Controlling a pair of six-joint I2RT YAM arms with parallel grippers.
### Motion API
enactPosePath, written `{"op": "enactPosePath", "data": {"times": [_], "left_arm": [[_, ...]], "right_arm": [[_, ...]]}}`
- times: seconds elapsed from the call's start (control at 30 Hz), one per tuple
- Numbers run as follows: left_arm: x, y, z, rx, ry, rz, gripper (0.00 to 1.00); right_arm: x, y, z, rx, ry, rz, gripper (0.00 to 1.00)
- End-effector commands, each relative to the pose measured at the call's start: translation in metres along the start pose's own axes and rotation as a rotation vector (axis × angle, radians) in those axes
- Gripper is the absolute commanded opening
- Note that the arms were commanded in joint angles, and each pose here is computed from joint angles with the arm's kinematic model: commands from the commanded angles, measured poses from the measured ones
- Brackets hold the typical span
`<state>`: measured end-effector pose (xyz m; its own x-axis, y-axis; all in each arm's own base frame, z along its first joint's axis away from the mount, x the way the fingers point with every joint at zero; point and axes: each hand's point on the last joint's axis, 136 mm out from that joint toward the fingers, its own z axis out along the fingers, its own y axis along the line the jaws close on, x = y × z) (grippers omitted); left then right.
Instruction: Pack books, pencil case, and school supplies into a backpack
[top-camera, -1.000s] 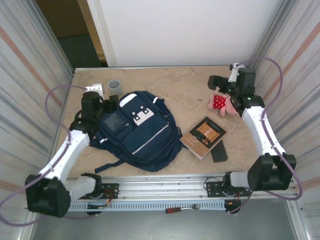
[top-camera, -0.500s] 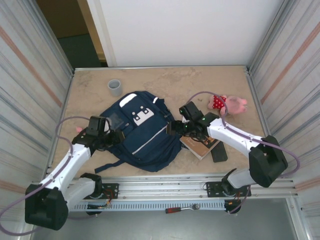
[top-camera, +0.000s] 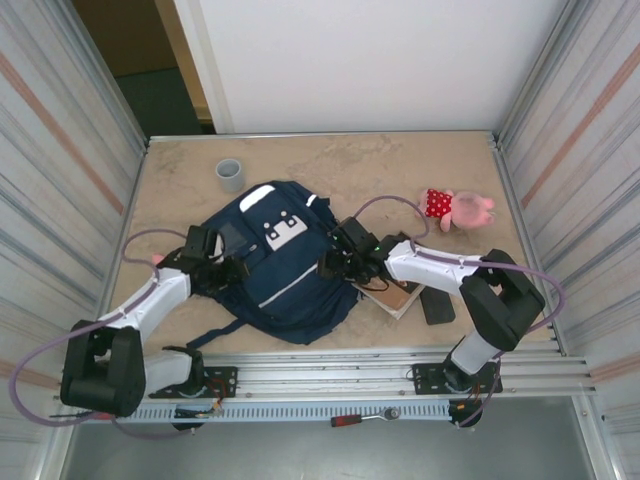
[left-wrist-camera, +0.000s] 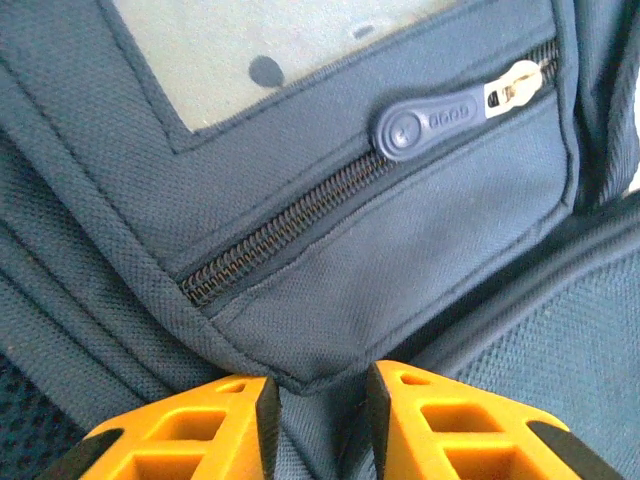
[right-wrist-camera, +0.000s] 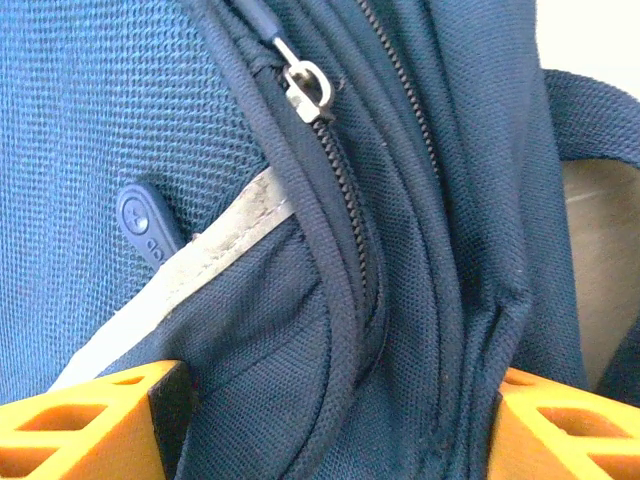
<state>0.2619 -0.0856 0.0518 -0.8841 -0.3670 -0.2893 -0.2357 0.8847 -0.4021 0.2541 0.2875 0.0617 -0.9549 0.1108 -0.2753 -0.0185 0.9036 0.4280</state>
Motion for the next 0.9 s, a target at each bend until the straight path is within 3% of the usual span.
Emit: {"op": "enactPosePath", "data": {"times": [0.0,0.23,0.4,0.5,0.63,0.77,0.87], "left_arm": [[-0.023,0.004,0.011,-0.025,-0.046,0.032,0.31],[-0.063,-0.007,0.015,-0.039,-0.082,0.086,0.34],[-0.08,-0.04,-0.019,0.007,-0.192,0.234,0.46],[-0.074,-0.066,-0.053,0.026,-0.267,0.406,0.57],[-0.048,-0.097,-0.09,0.094,-0.35,0.689,0.61],[-0.01,-0.125,-0.104,0.197,-0.426,1.02,0.62],[0.029,-0.139,-0.097,0.324,-0.374,1.259,0.63]], "right_arm": [[0.048,0.018,0.011,-0.051,0.147,0.015,0.69],[0.046,0.044,0.01,-0.133,0.133,0.021,0.71],[0.023,0.042,-0.02,-0.155,0.062,0.042,0.83],[0.01,0.033,-0.051,-0.16,0.017,0.046,0.86],[0.001,0.012,-0.086,-0.18,-0.045,0.1,0.85],[0.004,0.003,-0.098,-0.264,-0.061,0.15,0.83],[0.005,-0.005,-0.095,-0.298,-0.051,0.193,0.83]]}}
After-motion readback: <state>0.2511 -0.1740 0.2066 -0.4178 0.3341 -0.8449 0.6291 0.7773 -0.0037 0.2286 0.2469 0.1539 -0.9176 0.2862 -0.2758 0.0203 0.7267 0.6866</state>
